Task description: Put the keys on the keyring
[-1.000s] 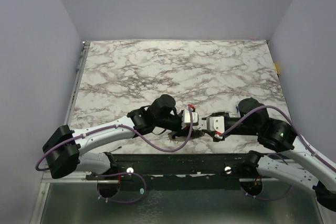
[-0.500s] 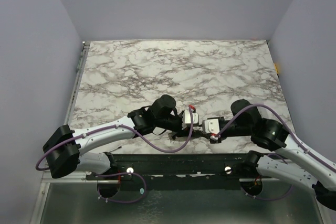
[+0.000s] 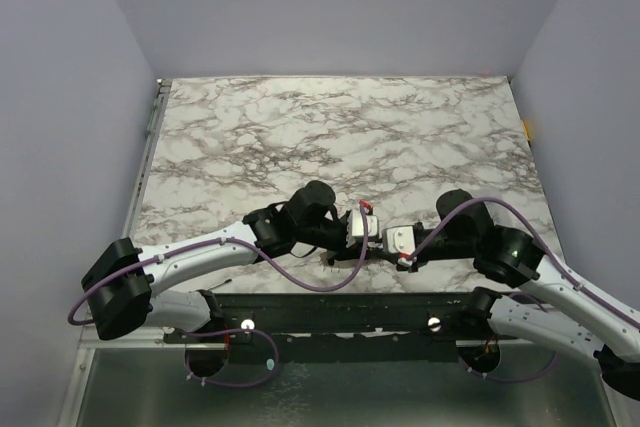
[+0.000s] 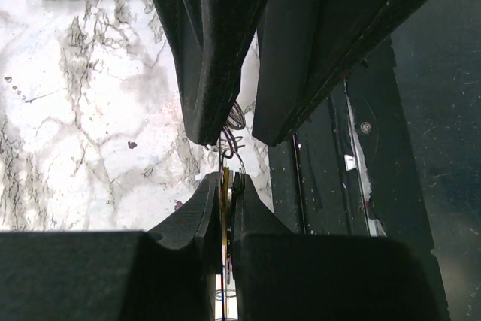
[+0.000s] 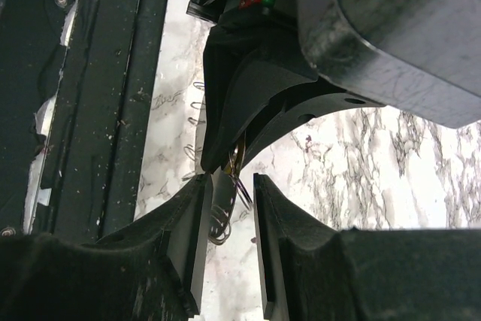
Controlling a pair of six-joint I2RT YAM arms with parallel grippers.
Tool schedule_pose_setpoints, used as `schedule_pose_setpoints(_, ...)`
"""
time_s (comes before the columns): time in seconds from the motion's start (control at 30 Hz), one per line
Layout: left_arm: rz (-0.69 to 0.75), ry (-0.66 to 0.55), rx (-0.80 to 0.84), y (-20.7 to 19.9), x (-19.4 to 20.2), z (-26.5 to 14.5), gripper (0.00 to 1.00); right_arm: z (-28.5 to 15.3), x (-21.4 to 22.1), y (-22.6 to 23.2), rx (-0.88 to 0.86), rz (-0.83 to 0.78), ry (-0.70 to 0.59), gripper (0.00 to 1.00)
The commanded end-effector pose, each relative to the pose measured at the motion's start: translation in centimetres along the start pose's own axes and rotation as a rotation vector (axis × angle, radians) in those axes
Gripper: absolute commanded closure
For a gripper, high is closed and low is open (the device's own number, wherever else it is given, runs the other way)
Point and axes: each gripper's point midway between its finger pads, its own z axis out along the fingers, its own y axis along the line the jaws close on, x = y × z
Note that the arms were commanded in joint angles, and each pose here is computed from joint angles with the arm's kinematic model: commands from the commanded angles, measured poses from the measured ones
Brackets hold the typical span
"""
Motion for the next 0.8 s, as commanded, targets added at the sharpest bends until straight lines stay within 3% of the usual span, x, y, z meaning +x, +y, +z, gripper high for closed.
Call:
schedule_pose_setpoints(0.0,0.043,-0.035,-0.017,0.2,-2.1,-0.4,1.00,0.4,-0.2,0.1,-0.002,0.003,-0.024,0.63)
schedule_pose_setpoints(0.33,0.048,-0.036,-0.018,0.1,-2.1,-0.5,1.00,0.5,0.5,0.0,0.015,0.001,-0.008,0.66)
schedule_pose_setpoints(0.57,0.048,-0.035,-0.020,0.1,-2.1,-0.5,1.00,0.4,1.0,-0.1,0.030,-0.003,0.013,0.75)
schedule_pose_setpoints(0.77,0.050,-0.039,-0.018,0.1,-2.2,-0.6,1.00,0.4,1.4,-0.1,0.039,-0.010,0.025,0.77)
